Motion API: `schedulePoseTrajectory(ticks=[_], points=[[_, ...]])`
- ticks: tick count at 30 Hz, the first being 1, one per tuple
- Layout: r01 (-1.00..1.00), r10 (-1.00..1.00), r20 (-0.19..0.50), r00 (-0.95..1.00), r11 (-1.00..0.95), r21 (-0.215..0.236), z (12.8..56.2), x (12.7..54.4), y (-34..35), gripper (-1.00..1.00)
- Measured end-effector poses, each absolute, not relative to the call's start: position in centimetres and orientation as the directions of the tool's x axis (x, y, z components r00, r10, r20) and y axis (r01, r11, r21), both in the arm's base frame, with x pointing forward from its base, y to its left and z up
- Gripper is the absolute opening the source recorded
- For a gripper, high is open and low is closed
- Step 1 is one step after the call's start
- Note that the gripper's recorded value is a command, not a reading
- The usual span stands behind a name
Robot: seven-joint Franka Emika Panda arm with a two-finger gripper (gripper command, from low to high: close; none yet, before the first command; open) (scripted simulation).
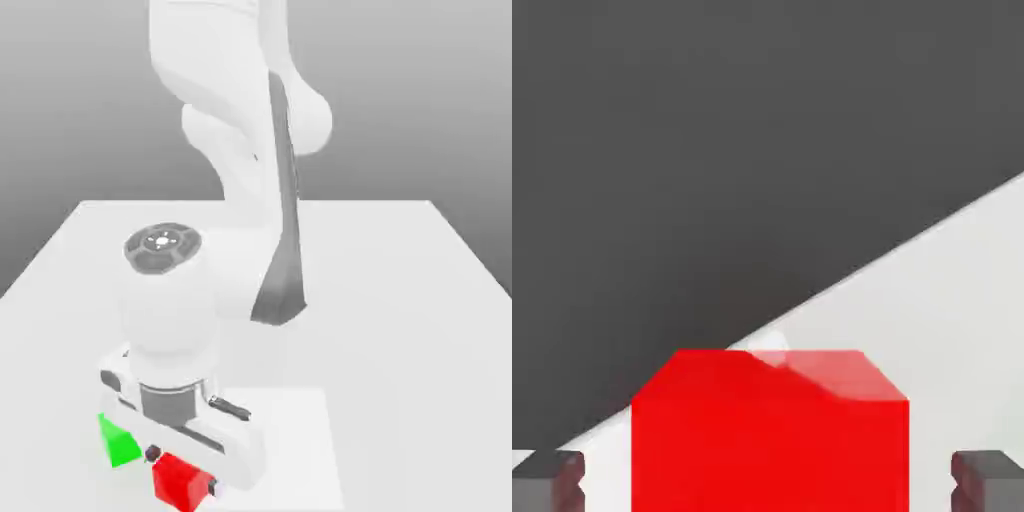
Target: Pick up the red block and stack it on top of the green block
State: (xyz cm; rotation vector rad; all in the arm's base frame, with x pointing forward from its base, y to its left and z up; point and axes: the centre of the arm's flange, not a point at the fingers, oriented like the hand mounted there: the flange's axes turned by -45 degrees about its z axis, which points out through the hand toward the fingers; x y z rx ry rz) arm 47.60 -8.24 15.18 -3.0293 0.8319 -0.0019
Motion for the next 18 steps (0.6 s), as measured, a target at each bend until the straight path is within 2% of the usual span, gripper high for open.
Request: schedulePoseTrajectory(ticks=[4, 9, 13, 18], points=[[-0.511, -0.511, 0.001, 0.86, -0.86, 0.0, 15.0, 47.6, -8.2, -1.0], [-0.521, -0.521, 0.001, 0.853, -0.853, -0.001, 20.4, 47.4, -8.4, -1.0], [-0.69, -0.69, -0.002, 0.724, -0.724, -0.006, 22.5, 45.1, -11.6, -1.0], [-0.883, -0.883, -0.001, 0.469, -0.469, -0.004, 24.2, 41.0, -16.5, -1.0]])
